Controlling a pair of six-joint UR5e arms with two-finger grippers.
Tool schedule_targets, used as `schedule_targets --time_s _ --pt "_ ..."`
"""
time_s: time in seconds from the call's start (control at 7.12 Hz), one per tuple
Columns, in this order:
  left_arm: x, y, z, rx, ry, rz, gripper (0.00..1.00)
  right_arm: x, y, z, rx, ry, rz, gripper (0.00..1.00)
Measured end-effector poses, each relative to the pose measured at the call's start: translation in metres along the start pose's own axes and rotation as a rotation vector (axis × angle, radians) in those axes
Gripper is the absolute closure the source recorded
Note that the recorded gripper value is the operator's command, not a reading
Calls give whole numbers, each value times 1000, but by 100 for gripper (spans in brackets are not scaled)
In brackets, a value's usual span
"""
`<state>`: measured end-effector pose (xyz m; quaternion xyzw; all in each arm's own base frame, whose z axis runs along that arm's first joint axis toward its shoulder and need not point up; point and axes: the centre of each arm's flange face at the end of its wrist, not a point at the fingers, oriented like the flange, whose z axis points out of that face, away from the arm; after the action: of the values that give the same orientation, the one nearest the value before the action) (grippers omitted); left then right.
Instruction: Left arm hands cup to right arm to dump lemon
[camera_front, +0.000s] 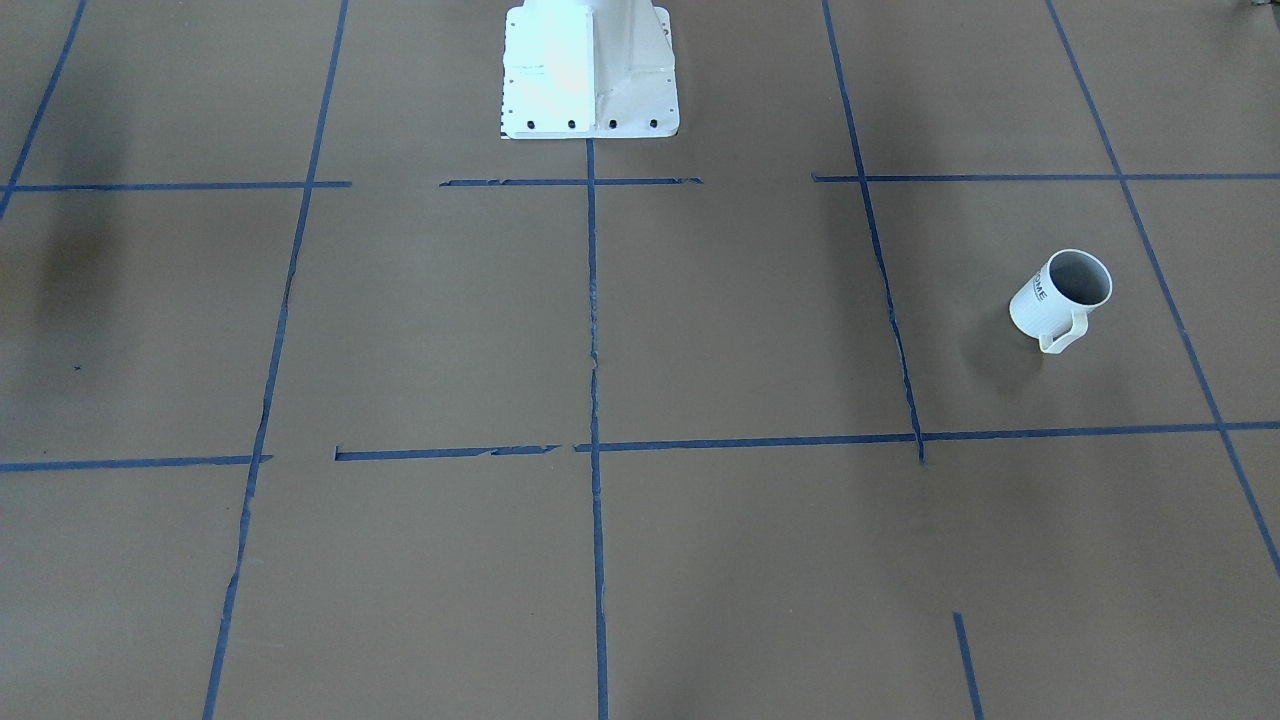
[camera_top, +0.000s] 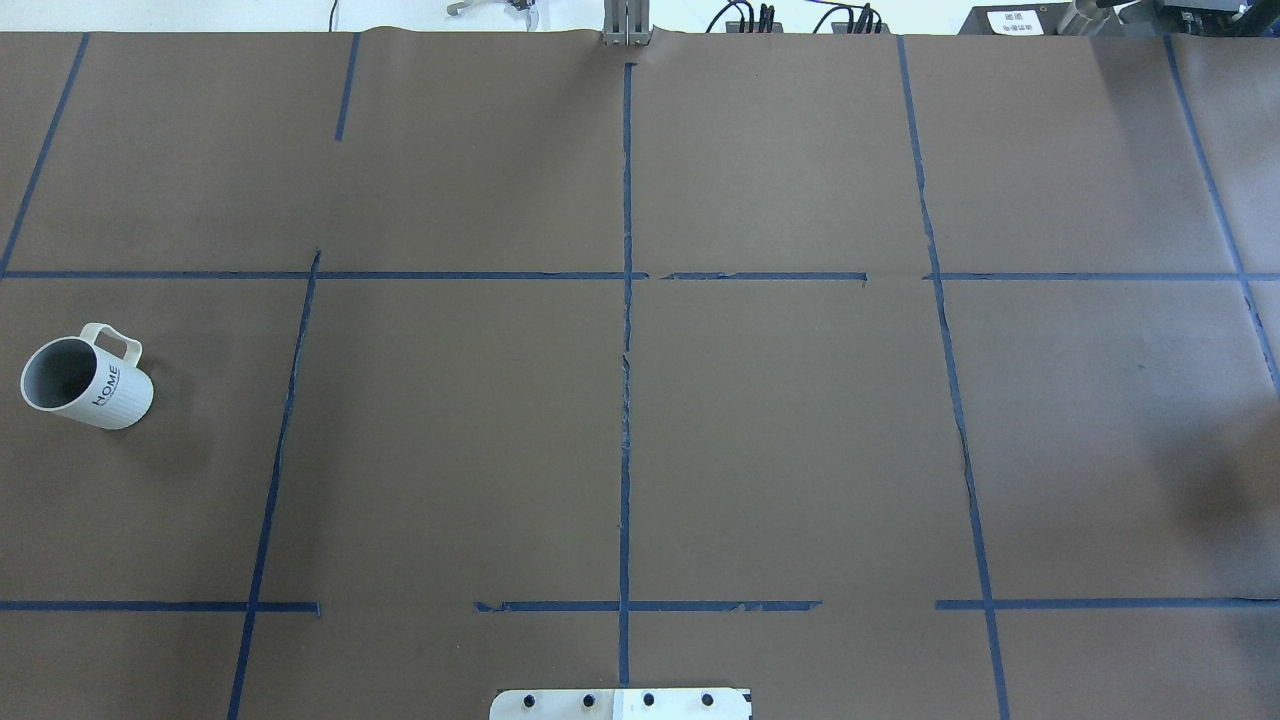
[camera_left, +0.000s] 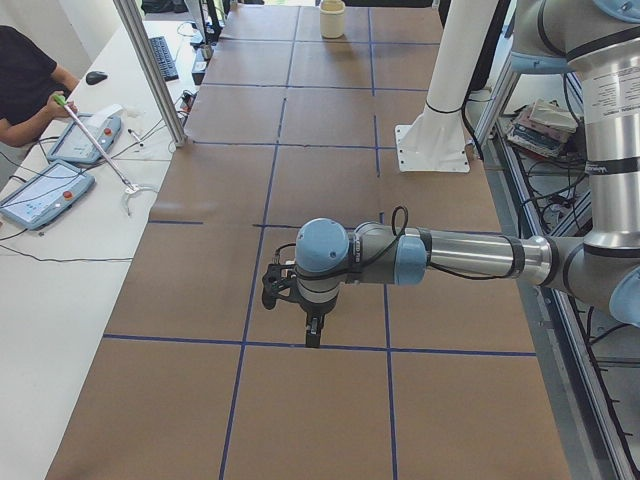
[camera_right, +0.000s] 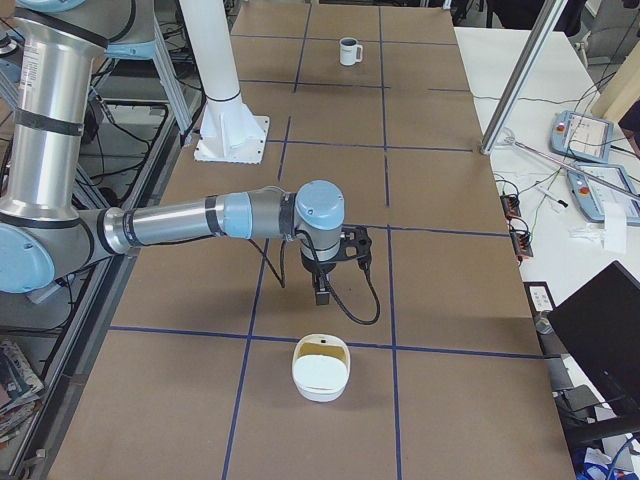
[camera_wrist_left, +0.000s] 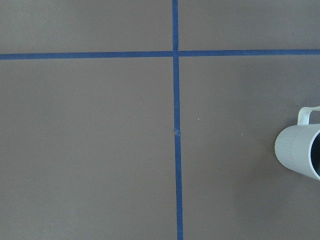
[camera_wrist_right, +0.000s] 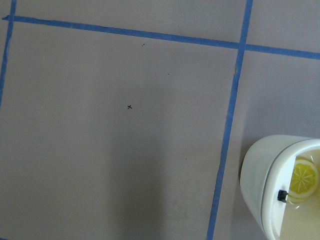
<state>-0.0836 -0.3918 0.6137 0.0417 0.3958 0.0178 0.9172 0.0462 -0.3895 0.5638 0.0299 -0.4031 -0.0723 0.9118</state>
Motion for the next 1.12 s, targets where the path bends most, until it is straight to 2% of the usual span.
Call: schedule_targets --time_s 0.56,1.12 --pt "9 12 5 -22 3 21 0 6 8 7 -17 -9 14 0" --pt "34 16 0 -27 6 69 0 4 3 5 -11 -10 13 0"
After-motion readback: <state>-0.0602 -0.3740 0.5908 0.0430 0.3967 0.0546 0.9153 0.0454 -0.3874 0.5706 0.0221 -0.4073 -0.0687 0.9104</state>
